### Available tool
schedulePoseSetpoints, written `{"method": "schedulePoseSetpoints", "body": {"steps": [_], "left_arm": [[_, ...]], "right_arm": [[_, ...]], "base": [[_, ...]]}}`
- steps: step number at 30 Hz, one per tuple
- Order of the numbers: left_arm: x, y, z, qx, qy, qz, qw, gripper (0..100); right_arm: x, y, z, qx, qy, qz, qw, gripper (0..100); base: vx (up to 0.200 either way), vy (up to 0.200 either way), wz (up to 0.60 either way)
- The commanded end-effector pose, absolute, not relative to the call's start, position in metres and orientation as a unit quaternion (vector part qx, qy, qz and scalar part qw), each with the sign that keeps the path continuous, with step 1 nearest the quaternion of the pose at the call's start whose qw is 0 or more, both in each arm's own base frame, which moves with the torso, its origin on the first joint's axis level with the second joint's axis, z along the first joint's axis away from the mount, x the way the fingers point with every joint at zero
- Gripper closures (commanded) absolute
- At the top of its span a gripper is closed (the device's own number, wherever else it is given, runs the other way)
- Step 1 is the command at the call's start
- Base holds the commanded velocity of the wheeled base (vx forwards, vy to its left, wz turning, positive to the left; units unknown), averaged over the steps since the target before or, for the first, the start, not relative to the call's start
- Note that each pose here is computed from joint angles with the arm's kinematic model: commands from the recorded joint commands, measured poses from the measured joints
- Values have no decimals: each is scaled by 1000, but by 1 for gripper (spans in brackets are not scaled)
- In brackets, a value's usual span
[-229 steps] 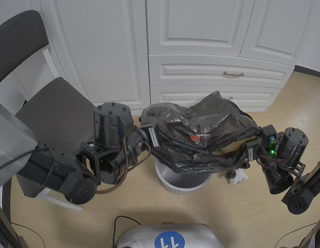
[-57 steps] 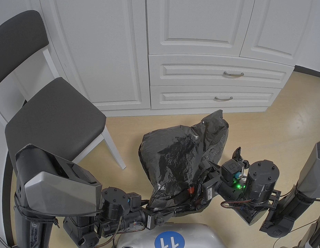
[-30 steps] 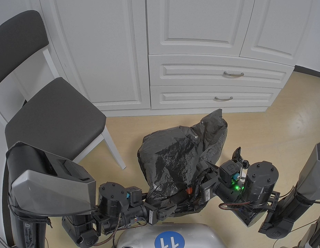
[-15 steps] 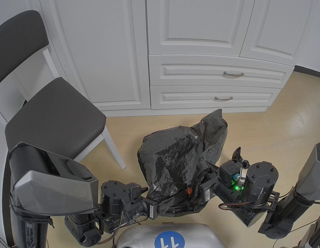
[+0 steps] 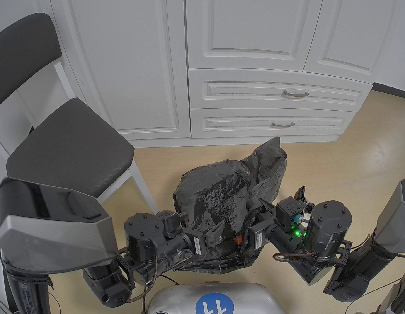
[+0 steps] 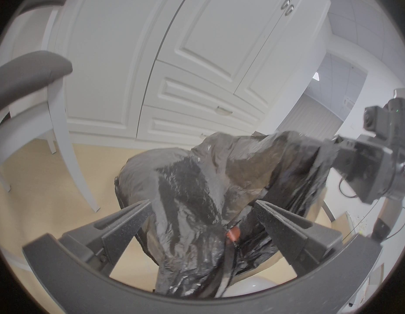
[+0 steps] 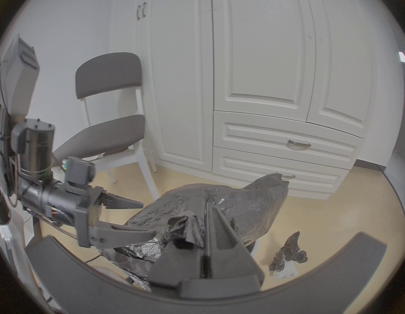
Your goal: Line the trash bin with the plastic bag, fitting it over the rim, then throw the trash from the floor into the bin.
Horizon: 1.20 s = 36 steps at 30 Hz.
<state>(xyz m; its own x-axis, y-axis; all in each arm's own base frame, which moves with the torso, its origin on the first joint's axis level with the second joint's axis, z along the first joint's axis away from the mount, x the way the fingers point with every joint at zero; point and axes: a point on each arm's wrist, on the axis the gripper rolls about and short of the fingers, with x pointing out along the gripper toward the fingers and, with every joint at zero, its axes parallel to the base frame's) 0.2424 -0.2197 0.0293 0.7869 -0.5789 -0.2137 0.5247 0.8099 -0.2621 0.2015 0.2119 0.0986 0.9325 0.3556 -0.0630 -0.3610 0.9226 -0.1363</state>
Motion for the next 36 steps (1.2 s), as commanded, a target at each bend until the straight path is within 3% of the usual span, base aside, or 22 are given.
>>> {"method": "schedulePoseSetpoints", "body": {"steps": [1, 5, 8, 12, 18, 27, 36], "left_arm": [[228, -208, 63, -108, 110, -304, 940, 0], [210, -185, 64, -69, 134, -334, 930, 0], [220, -140, 46, -2, 179, -336, 925, 0], [214, -124, 37, -1, 217, -369, 904, 0], [194, -135, 30, 11, 250, -409, 877, 0], [196, -170, -27, -3, 337, -418, 844, 0], [218, -165, -36, -36, 323, -368, 871, 0]], "right_arm": [[205, 212, 107, -58, 5, 165, 985, 100], [206, 209, 107, -61, 10, 161, 985, 100], [206, 209, 102, -66, 17, 161, 985, 100], [207, 210, 97, -72, 24, 162, 984, 100], [208, 211, 90, -80, 34, 161, 983, 100], [210, 214, 84, -83, 41, 162, 982, 100], [212, 214, 84, -82, 39, 161, 983, 100]], "base": [[0, 0, 0], [0, 0, 0], [0, 0, 0], [0, 0, 0], [0, 0, 0], [0, 0, 0], [0, 0, 0]]}}
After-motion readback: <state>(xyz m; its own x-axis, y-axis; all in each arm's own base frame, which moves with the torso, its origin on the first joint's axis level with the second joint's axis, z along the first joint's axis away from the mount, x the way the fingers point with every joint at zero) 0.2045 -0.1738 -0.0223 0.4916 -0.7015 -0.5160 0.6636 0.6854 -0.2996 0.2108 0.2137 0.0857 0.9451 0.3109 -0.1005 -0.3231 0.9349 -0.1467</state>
